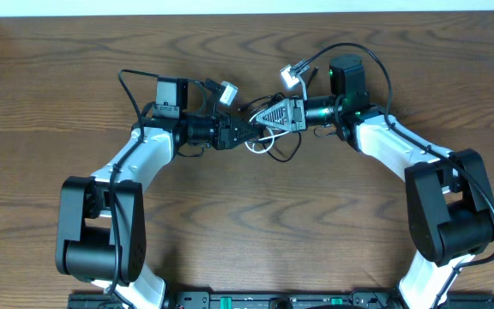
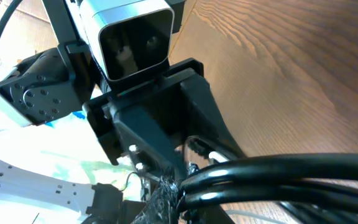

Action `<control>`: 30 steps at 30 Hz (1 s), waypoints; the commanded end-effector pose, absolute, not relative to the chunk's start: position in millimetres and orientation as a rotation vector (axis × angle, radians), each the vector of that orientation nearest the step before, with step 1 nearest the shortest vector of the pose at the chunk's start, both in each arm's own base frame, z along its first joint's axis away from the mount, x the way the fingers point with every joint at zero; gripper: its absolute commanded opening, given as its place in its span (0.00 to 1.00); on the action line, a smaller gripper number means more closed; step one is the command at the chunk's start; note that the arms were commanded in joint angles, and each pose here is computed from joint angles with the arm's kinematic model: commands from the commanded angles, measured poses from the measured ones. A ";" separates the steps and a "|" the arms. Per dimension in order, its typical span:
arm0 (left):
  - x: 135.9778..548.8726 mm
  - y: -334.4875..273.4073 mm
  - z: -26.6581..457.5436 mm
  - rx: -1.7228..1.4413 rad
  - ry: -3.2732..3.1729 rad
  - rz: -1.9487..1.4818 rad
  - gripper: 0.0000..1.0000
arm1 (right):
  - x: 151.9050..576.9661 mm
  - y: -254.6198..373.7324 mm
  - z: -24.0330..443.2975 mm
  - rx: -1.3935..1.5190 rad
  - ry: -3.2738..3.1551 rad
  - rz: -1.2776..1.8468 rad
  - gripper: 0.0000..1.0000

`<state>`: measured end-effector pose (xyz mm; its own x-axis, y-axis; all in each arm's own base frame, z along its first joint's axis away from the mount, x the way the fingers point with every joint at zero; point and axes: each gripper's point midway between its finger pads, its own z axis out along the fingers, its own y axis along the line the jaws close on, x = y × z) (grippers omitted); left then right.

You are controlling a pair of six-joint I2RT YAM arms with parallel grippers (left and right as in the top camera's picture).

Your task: Untangle cables

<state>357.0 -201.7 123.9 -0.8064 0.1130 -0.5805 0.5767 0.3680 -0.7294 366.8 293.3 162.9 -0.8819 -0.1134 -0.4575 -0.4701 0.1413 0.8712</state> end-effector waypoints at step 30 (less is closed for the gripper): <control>400.4 -63.5 24.0 -0.271 2.691 -0.244 0.08 | 393.2 215.0 254.2 -0.581 1.895 1.950 0.01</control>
